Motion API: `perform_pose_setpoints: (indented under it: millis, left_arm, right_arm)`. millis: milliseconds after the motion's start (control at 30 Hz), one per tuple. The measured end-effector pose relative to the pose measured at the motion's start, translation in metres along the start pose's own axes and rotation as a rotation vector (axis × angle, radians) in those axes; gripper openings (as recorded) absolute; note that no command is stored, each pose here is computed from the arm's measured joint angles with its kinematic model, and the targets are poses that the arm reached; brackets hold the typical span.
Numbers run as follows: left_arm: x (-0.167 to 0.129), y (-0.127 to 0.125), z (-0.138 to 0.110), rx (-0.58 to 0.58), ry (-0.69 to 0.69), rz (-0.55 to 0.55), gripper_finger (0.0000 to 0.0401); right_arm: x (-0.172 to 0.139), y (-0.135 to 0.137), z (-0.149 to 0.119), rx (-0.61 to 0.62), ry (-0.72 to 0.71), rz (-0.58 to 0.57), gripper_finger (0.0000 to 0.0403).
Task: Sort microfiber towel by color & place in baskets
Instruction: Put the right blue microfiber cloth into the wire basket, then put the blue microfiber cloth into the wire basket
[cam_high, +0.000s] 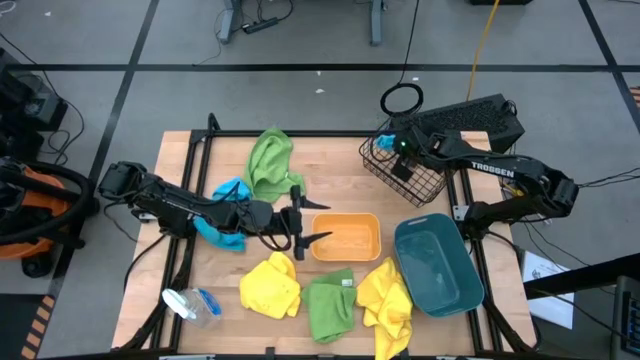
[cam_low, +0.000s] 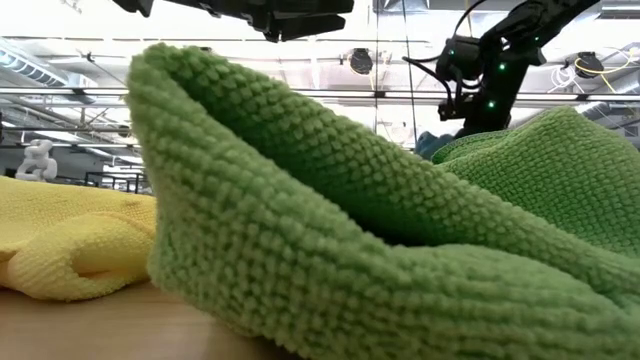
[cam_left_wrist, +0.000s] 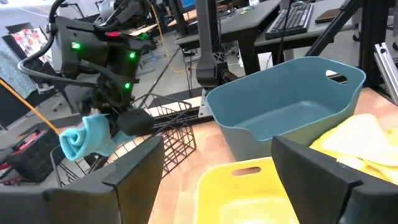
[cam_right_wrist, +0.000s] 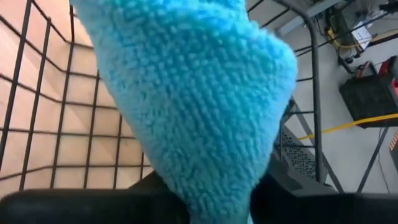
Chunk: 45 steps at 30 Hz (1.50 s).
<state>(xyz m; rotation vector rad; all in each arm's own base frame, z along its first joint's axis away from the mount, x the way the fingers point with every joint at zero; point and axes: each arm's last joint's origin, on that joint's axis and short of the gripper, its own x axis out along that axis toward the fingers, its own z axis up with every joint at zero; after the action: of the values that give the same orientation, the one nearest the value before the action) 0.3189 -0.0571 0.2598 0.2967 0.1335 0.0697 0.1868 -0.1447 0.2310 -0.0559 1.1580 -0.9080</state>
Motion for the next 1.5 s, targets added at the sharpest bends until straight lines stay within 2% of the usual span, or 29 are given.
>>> perform_pose_setpoints:
  millis: [233, 400, 500, 600, 700, 767, 933, 1067, 1333, 1500]
  left_arm:
    - [0.0, -0.001, -0.003, 0.009, 0.032, -0.009, 0.0301]
    - [0.0, -0.001, -0.005, 0.014, 0.055, -0.015, 0.0301]
    - [-0.003, -0.001, -0.006, 0.008, 0.085, -0.017, 0.0301]
    - [-0.01, 0.004, -0.004, -0.006, 0.13, 0.045, 0.0301]
    - [-0.021, 0.012, -0.002, -0.048, 0.197, 0.151, 0.0301]
    - [-0.031, 0.016, -0.002, -0.086, 0.255, 0.182, 0.0301]
    - [-0.053, 0.021, -0.009, -0.198, 0.413, 0.208, 0.0301]
    - [-0.063, 0.023, -0.016, -0.252, 0.506, 0.264, 0.0301]
    - [-0.074, 0.022, -0.032, -0.322, 0.671, 0.339, 0.0301]
    - [-0.09, 0.022, -0.047, -0.361, 0.877, 0.357, 0.0301]
  right_arm:
    - [0.0, 0.0, 0.0, 0.006, 0.004, -0.007, 0.0204]
    - [-0.002, -0.001, -0.001, 0.01, 0.026, -0.003, 0.0248]
    - [-0.01, -0.003, 0.001, 0.032, 0.051, 0.003, 0.026]
    - [-0.029, -0.004, 0.003, 0.055, 0.047, 0.02, 0.0262]
    - [-0.057, 0.001, 0.005, 0.097, -0.037, 0.058, 0.0259]
    - [-0.078, 0.007, 0.002, 0.127, -0.124, 0.106, 0.0256]
    - [-0.125, 0.035, -0.011, 0.191, -0.351, 0.312, 0.0251]
    - [-0.15, 0.065, -0.022, 0.217, -0.474, 0.508, 0.0251]
    - [-0.172, 0.136, -0.045, 0.049, -0.604, 0.745, 0.0251]
    - [-0.186, 0.184, -0.055, -0.059, -0.711, 0.827, 0.0251]
